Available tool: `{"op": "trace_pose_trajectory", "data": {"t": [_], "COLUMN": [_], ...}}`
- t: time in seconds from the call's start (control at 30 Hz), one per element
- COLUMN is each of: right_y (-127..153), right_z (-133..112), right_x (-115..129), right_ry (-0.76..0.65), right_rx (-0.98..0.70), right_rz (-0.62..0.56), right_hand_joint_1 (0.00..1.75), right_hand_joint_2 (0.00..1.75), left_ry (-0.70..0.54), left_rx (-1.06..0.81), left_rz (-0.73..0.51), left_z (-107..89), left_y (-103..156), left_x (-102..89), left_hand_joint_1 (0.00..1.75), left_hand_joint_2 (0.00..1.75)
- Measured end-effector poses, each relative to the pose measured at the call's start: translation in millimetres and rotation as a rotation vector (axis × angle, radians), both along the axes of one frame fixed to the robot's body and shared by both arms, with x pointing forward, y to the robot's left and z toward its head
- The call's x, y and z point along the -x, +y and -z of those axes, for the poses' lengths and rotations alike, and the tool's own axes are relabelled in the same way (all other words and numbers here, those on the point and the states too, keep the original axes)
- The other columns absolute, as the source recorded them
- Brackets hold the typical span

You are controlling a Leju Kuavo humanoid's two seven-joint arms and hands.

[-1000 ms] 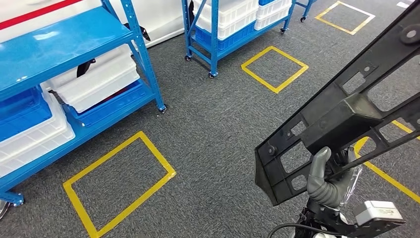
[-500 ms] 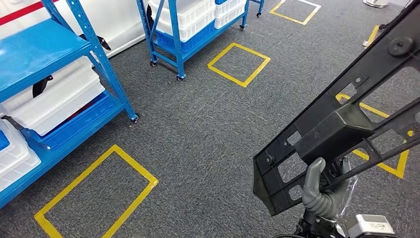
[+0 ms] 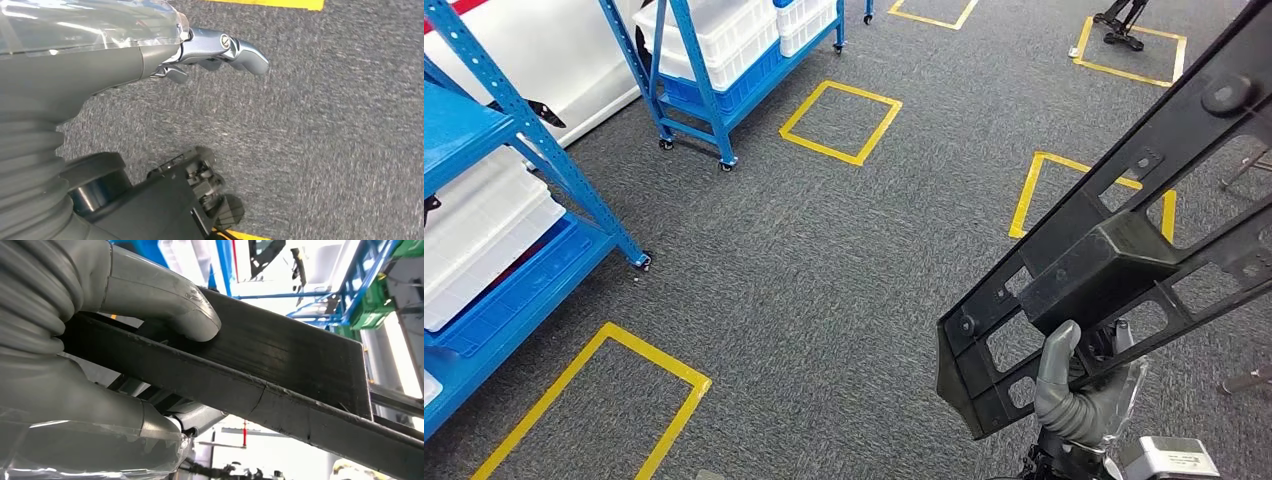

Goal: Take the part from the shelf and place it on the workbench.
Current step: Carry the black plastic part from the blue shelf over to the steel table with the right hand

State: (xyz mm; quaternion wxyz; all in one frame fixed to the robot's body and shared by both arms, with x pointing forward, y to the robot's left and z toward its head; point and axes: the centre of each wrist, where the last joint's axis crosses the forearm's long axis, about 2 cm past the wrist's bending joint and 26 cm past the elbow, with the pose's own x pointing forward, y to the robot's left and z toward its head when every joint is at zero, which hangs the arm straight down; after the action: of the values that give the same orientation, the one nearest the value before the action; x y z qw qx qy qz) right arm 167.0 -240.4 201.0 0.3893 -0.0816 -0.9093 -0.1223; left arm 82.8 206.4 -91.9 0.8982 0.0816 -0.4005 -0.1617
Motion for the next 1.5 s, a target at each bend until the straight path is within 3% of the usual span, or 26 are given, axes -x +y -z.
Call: {"op": "trace_pose_trajectory", "data": {"t": [1.5], "right_y": [1.3], "right_z": [-3.5], "right_x": [3.0], "right_ry": [0.036], "right_rx": [0.007], "right_rz": [-0.037], "right_hand_joint_1": [1.75], "right_hand_joint_2": [1.75], "left_ry": [0.041], "left_rx": [0.017], "left_rz": [0.002], "left_z": [1.7], "left_y": [-0.3], "left_x": [3.0], "left_hand_joint_1": [0.00], "left_hand_joint_2": [1.75]}}
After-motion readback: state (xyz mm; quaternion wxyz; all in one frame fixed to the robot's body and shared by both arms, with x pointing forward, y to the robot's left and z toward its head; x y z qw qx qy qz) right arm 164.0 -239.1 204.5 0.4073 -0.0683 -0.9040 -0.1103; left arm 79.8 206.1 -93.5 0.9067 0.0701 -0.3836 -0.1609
